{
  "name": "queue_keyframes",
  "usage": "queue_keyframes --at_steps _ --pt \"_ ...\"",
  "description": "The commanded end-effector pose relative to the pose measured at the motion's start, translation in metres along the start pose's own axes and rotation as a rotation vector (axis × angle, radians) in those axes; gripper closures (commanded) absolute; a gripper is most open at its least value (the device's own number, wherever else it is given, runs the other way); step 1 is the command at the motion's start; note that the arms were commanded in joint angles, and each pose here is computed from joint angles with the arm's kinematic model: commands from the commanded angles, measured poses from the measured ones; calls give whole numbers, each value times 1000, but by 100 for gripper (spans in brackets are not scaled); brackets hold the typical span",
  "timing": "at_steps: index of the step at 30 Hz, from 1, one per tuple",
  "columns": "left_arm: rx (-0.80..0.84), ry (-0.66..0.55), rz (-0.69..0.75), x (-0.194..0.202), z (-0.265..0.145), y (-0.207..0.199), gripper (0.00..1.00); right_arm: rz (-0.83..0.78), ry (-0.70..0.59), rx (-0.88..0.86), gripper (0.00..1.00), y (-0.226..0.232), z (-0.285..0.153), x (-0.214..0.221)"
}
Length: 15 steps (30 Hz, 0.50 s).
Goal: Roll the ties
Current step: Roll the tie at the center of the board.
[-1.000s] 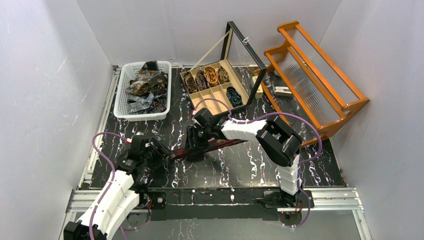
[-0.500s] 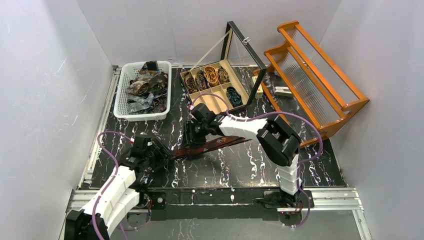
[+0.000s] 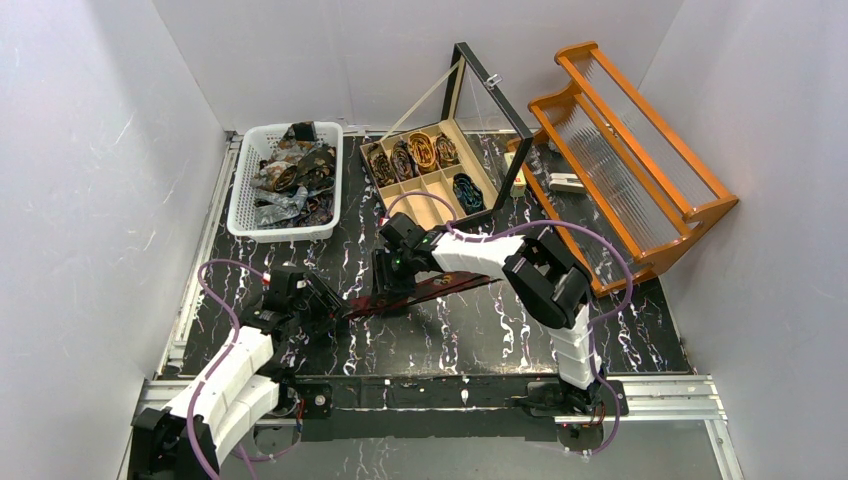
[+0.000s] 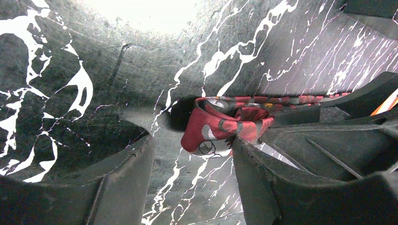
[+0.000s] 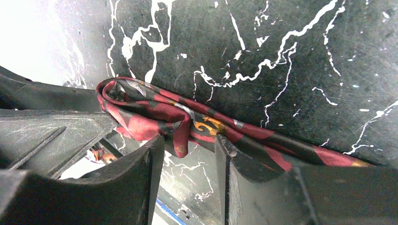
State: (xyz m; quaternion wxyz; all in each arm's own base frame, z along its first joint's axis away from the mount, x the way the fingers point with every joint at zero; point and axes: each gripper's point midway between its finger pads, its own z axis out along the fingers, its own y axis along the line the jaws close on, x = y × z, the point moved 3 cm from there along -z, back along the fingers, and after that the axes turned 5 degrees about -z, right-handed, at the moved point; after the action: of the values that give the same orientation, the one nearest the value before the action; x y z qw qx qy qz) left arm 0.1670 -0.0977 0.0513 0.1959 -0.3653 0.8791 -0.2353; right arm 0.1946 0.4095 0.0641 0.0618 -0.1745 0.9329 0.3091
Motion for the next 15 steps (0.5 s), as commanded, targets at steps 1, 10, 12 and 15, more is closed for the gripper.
queue_keyframes --at_steps 1,10,12,15 --pt "-131 17 11 6 5 28 41 -13 -3 79 49 -13 9 -1" --pt "-120 9 27 7 4 26 46 -53 -2 79 48 -10 1 -3" --pt "-120 3 32 7 4 26 47 -82 -25 30 43 6 -12 -9" --pt "-115 0 35 7 4 25 47 -104 -53 -39 38 27 -29 -18"
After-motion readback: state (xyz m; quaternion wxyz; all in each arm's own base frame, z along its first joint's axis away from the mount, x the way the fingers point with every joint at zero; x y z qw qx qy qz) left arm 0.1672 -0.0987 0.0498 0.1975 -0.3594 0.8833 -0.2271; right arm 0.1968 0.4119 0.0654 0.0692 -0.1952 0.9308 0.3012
